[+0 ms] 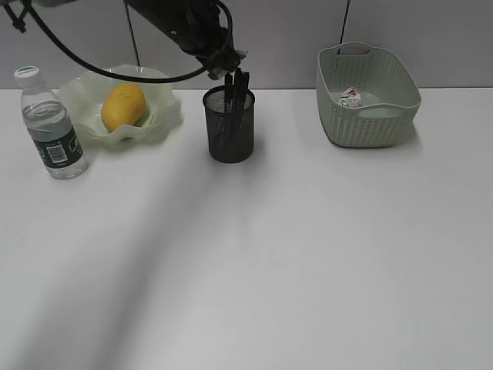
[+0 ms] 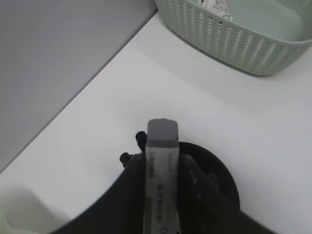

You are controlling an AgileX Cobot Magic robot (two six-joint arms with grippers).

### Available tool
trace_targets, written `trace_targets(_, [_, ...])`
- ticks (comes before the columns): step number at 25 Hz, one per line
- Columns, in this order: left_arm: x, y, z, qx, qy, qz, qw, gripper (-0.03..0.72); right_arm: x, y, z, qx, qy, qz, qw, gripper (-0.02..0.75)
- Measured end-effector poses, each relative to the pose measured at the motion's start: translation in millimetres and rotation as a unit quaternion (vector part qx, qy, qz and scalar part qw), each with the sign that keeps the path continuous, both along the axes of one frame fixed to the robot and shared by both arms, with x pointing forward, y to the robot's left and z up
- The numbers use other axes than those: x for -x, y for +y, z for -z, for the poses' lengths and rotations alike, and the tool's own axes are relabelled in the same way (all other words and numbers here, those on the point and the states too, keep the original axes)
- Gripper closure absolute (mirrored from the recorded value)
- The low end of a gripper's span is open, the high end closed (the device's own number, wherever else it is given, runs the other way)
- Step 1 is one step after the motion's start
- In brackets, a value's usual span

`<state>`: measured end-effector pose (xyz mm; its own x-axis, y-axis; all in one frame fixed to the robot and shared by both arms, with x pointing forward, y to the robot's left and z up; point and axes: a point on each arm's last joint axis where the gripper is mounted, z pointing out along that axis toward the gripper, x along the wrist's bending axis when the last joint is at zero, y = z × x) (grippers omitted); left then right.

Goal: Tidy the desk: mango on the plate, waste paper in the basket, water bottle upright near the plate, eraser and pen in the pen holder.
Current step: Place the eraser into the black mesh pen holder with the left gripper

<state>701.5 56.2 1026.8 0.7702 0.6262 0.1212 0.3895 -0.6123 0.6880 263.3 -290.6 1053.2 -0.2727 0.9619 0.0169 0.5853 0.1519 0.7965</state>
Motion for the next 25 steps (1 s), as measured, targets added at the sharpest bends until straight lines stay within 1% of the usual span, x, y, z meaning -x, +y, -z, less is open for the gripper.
trace_targets(5, [-4.4,-1.6,22.9,-0.007,0.024,-0.001,1.000,0.536,0.0,0.0,0.0,0.000,0.000,0.000,1.000,0.207])
trace_targets(7, [-4.4,-1.8,27.3,-0.010,0.032,0.000,0.999,0.531,0.0,0.0,0.0,0.000,0.000,0.000,1.000,0.207])
trace_targets(8, [-4.3,-1.8,27.8,-0.010,0.033,0.001,0.999,0.517,0.0,0.0,0.0,0.000,0.000,0.000,1.000,0.207])
trace_targets(9, [-4.3,-1.8,27.8,-0.010,0.033,0.000,0.999,0.499,0.0,0.0,0.0,0.000,0.000,0.000,1.000,0.208])
trace_targets(13, [-5.6,0.5,27.8,-0.010,0.033,-0.003,0.999,0.370,0.0,0.0,0.0,0.000,0.000,0.000,1.000,0.208])
trace_targets(15, [-6.1,1.5,27.8,-0.010,0.033,-0.004,0.999,0.330,0.0,0.0,0.0,0.000,0.000,0.000,1.000,0.208])
trace_targets(20, [-2.0,2.7,23.3,-0.012,0.048,-0.003,0.999,0.313,0.0,0.0,0.0,0.000,0.000,0.000,1.000,0.208])
trace_targets(22, [3.9,4.4,16.2,-0.013,0.069,-0.004,0.998,0.312,0.0,0.0,0.0,0.000,0.000,0.000,1.000,0.208])
trace_targets(25, [17.4,8.5,1.6,-0.016,0.117,-0.009,0.993,0.312,0.0,0.0,0.0,0.000,0.000,0.000,1.000,0.208])
